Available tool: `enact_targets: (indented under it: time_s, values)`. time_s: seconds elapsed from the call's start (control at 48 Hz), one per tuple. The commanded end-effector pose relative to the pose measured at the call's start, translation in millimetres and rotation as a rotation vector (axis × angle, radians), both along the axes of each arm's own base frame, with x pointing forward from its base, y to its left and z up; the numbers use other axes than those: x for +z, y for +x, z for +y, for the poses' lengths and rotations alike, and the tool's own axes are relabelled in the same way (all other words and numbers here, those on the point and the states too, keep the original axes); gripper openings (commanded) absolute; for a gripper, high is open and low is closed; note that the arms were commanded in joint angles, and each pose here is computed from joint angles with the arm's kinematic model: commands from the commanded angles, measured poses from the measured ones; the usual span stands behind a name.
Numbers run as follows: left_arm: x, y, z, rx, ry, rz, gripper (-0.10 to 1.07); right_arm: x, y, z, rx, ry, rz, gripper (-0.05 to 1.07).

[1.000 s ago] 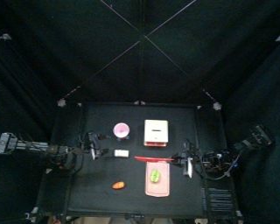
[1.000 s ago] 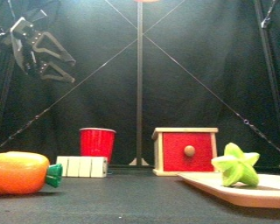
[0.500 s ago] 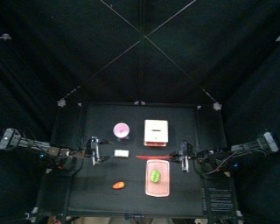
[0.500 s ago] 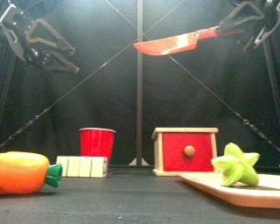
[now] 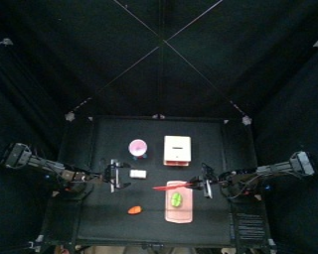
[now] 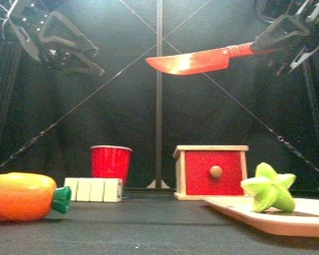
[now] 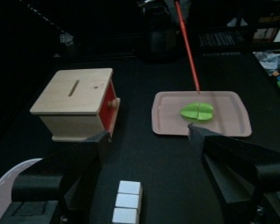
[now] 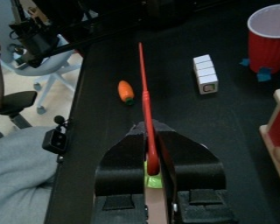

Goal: Grab knife with other hand

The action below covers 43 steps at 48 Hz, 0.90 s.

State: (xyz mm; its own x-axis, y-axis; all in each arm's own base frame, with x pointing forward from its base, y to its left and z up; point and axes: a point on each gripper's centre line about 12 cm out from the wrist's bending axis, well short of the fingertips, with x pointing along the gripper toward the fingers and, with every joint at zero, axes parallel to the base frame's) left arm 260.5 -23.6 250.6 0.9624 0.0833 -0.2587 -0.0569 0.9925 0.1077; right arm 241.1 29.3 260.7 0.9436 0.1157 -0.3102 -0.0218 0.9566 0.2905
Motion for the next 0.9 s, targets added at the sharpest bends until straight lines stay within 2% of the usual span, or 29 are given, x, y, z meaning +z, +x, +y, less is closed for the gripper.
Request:
enact_targets:
  time_s: [0.0,0.167,0.271,0.479,0.667,0.875]
  values:
    - [8.6,6,-9.8,-0.023,0.001,-0.023,1.03,-3.6,10,1,0.008,0.035,0.009,0.31]
    - [4.9,15,-15.3,-0.019,0.017,-0.013,1.03,-21.4,21,4,0.04,0.054,0.043,0.31]
    - [4.0,24,-19.7,-0.023,0.016,0.0,1.03,-24.4,29,-1,0.024,0.053,0.054,0.31]
    - [6.1,48,-26.0,0.009,-0.041,0.012,1.03,-24.8,28,-17,-0.005,-0.014,0.047,0.31]
    - [4.0,64,-26.6,0.043,-0.049,0.017,1.03,-18.4,20,-24,-0.011,-0.062,0.015,0.31]
    - [1.4,76,-21.0,0.112,-0.14,0.032,1.03,-8.8,5,-30,-0.049,-0.064,-0.03,0.31]
